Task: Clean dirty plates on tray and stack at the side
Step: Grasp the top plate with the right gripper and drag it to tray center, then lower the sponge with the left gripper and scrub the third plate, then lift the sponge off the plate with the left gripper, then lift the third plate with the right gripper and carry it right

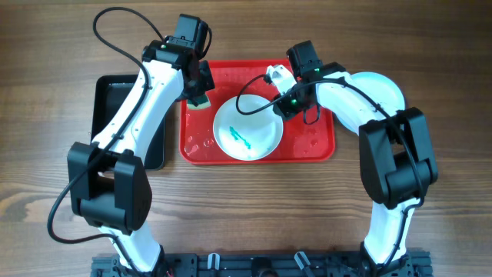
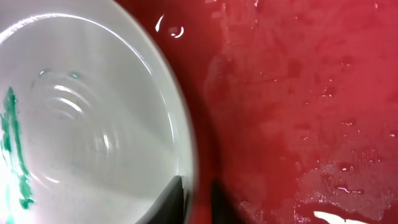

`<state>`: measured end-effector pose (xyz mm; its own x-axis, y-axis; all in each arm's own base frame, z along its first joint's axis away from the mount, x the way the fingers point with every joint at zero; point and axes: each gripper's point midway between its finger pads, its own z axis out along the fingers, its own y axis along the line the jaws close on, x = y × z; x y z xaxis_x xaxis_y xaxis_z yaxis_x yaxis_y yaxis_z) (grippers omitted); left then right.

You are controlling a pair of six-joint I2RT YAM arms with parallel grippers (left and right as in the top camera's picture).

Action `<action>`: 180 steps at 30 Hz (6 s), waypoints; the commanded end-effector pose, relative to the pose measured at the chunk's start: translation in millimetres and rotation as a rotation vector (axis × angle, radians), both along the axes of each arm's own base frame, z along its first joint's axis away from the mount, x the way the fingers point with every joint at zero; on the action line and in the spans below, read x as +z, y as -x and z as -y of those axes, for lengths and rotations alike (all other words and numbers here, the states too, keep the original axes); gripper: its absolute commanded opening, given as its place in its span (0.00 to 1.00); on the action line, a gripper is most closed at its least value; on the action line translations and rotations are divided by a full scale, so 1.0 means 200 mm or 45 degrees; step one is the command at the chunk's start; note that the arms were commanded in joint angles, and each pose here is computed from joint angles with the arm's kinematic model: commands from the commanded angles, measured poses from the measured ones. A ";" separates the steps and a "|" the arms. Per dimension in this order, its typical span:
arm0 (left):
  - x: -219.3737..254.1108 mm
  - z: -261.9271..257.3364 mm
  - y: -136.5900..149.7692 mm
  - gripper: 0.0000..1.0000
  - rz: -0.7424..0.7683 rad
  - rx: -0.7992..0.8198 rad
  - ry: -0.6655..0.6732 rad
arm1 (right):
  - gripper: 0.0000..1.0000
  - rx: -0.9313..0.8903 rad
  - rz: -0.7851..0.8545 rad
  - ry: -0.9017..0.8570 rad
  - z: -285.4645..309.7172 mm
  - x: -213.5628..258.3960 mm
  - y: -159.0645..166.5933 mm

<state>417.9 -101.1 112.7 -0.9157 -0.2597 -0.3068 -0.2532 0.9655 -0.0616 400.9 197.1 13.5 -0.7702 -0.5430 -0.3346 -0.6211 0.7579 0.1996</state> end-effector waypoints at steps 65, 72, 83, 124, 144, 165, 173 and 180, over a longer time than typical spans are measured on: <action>-0.59 0.23 -0.18 0.04 0.087 -0.182 -0.006 | 0.04 -0.940 -0.415 -0.208 -0.14 -0.16 0.00; -0.62 0.08 -0.09 0.04 0.013 0.100 -0.120 | 0.04 -0.940 -0.415 -0.208 -0.14 -0.16 0.00; -0.59 0.54 0.36 0.04 -0.415 -0.686 0.528 | 0.04 -0.939 -0.416 -0.209 -0.14 -0.16 0.00; -0.25 0.55 0.25 0.04 -0.299 -0.592 0.672 | 0.04 -0.841 -0.452 -0.243 -0.18 -0.14 0.04; -0.11 -0.06 0.03 0.04 -0.131 -0.027 0.248 | 0.04 -0.973 0.469 0.319 0.35 0.77 0.05; -0.11 -0.02 0.04 0.04 -0.128 -0.060 0.209 | 0.04 -0.881 1.463 0.879 0.12 1.35 0.34; -0.11 -0.02 0.04 0.04 -0.127 -0.060 0.208 | 0.04 -0.838 1.083 0.654 0.08 1.09 0.29; -0.12 -0.02 0.04 0.04 -0.128 -0.060 0.204 | 0.04 -0.974 0.211 0.204 0.31 0.70 0.19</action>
